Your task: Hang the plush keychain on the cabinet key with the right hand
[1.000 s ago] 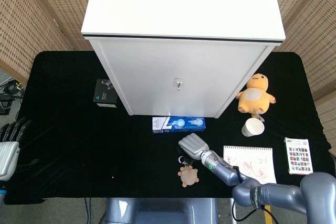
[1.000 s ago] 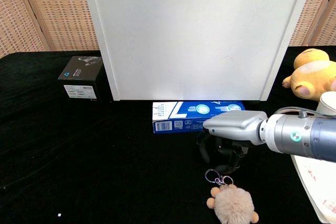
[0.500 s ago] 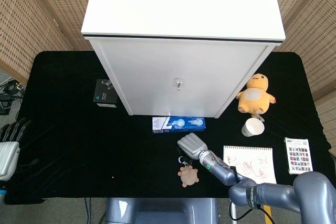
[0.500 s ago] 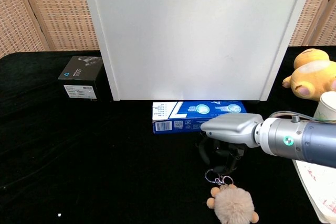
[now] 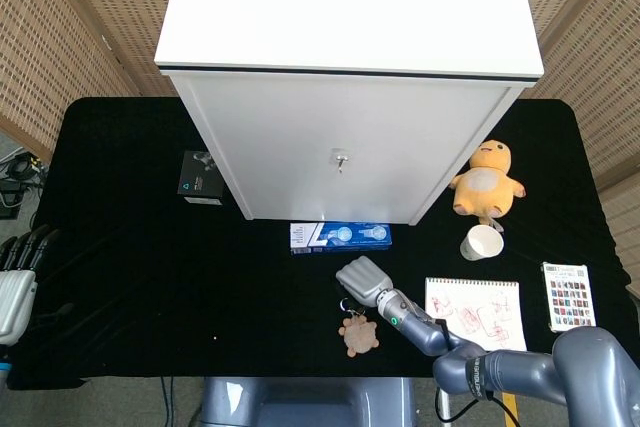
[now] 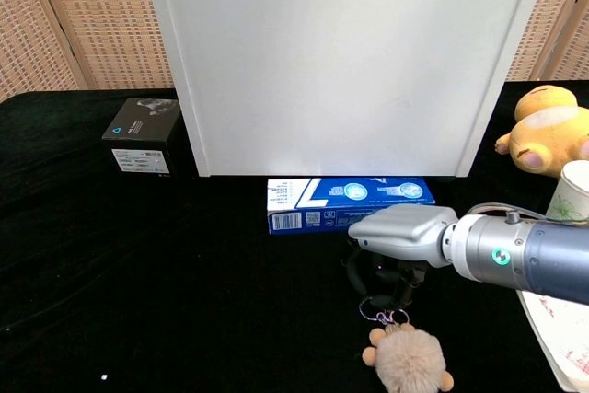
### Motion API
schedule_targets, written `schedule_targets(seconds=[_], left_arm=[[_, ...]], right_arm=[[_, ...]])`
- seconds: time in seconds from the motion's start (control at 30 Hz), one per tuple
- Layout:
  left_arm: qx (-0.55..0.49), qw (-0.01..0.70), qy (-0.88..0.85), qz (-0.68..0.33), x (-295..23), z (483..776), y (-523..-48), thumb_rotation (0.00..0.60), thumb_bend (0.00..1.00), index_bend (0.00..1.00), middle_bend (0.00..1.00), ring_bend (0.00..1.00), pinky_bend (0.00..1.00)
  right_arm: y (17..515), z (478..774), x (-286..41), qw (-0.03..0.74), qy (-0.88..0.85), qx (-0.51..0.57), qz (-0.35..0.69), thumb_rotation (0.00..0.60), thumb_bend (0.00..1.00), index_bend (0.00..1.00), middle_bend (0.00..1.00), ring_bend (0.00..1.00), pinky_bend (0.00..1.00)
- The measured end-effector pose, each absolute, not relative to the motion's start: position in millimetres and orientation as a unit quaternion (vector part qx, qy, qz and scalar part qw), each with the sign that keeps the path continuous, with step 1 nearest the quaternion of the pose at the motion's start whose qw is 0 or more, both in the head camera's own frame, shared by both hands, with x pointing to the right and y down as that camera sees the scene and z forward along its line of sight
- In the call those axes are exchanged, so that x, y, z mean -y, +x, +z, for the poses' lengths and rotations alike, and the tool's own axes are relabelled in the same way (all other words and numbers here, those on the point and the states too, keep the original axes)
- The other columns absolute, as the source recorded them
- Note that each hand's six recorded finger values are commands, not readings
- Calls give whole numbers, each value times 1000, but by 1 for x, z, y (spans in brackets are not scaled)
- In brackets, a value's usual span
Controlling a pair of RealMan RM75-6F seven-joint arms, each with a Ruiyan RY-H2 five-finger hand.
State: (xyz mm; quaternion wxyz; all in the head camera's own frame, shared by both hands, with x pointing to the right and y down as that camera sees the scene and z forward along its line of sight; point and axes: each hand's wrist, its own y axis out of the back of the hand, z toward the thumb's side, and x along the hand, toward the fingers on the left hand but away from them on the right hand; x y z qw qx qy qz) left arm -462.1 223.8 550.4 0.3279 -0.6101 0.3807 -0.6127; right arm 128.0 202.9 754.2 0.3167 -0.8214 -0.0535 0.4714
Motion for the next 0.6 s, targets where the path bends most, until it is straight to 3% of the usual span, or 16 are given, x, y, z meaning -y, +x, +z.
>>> schedule_targets(seconds=[0.6], left_arm=[[-380,329,-611,-611,-224,550,-462,600,0,0,0,0,0]], right_arm=[[128,760,-207,329,-818,47,470,600,563,548,954,975,1000]])
